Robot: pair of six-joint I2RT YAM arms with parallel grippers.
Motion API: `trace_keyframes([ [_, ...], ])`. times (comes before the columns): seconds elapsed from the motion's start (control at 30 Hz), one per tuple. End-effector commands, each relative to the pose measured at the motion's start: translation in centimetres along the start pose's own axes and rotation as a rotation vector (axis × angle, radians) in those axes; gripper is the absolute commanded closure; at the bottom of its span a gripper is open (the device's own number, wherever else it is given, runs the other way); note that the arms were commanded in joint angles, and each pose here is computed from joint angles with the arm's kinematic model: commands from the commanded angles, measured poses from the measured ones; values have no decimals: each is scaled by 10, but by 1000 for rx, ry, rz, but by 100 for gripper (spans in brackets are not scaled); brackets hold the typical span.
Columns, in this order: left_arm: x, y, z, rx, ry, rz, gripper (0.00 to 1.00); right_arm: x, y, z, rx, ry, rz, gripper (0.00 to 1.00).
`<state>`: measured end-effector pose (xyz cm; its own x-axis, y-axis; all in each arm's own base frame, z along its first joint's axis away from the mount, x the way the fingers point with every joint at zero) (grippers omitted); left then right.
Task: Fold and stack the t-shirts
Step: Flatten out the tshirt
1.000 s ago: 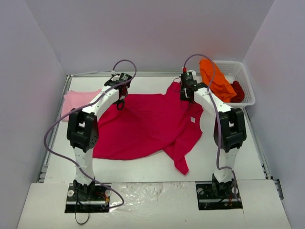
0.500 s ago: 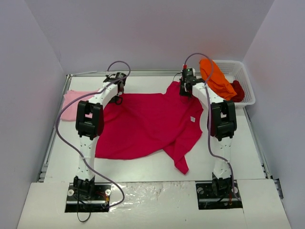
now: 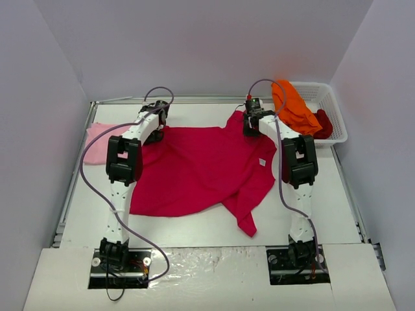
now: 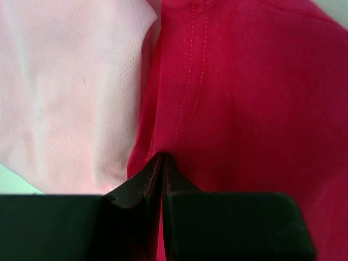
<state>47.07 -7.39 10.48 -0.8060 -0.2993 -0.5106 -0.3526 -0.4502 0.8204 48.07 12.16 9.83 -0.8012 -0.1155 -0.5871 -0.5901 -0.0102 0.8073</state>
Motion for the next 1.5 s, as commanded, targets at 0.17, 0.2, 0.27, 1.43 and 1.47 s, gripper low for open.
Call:
trace_keyframes([
  [0.17,-11,5,-7,23,15,3,98,-2,-9,-22,51,-29,8,100],
  [0.2,-13,6,-5,20,15,5,98,-3,-12,-24,55,-33,7,100],
  [0.27,-17,4,-7,18,17,0,98,-4,-15,-29,59,-46,11,100],
  [1.43,-64,26,-1,93,74,-102,98,-64,-34,-65,-81,-99,-113,94],
  [1.47,-68,38,3,94,69,-125,97,-75,-19,-63,-87,-94,-159,82],
])
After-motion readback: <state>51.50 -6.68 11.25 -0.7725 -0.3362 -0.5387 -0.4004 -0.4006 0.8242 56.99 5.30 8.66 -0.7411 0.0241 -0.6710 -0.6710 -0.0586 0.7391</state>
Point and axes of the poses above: each gripper's point midway between its finger pads, its own y axis back along the fingers, its own z axis along the line the jaws close on, x = y × z, the point moved 9 cm from there along y, back along the fingers, and after that the axes turned 11 degrees about y, right-handed, at the moved point
